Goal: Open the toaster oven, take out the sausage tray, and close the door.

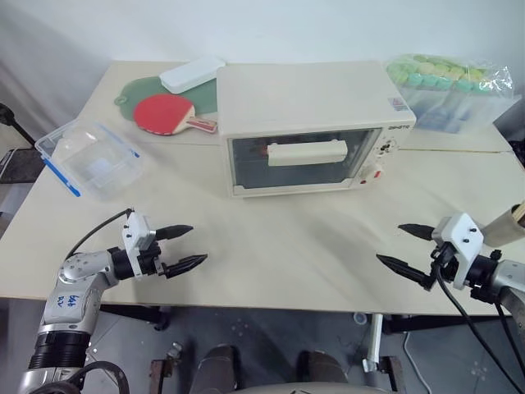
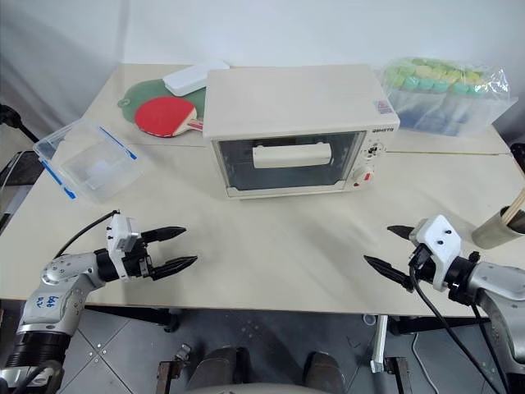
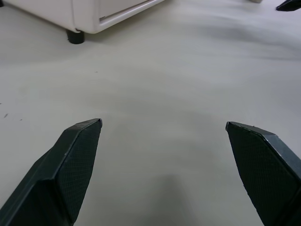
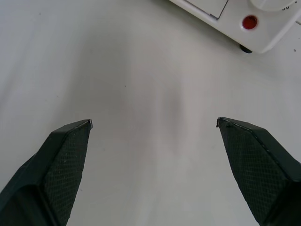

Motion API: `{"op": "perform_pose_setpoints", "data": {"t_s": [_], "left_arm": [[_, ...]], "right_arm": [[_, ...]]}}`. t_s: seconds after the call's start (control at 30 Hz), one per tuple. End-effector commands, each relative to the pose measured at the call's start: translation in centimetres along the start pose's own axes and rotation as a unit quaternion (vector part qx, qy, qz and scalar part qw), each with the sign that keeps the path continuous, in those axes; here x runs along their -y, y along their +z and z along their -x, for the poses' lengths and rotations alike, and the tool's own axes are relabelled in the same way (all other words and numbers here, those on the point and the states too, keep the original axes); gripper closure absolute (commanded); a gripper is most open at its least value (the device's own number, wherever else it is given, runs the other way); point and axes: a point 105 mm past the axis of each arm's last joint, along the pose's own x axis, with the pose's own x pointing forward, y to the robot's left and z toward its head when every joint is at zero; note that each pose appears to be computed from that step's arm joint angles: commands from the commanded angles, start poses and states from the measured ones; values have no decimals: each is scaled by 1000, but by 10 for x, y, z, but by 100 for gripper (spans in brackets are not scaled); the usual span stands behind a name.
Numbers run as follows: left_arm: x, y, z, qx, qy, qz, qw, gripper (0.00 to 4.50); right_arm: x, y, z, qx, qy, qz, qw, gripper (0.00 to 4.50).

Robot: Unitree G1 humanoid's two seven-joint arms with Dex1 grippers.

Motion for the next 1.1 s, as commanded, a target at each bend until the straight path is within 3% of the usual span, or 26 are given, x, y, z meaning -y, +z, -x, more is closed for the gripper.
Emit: {"op": "perform_pose_setpoints", "data": {"t_s": [0.03,0.33,0.47,0.8,1.1], "left_arm": [[-8,10,5,9,17,-21,1000,0],[-19,35,-1,56,49,-10,997,0],[-22,55,-4,105,46,4,993,0],[-3,51,-7,114,19,10,993,0],[2,53,-7,130,21,18,991,0]], "right_arm": [[5,13,5,10,-5,26,1000,3],[-6,63,-25,63,75,58,994,3],[-9,91,-43,96,121,67,986,3],[2,135,-84,158,179,92,967,3],[-13,160,-84,202,235,88,947,3]]}}
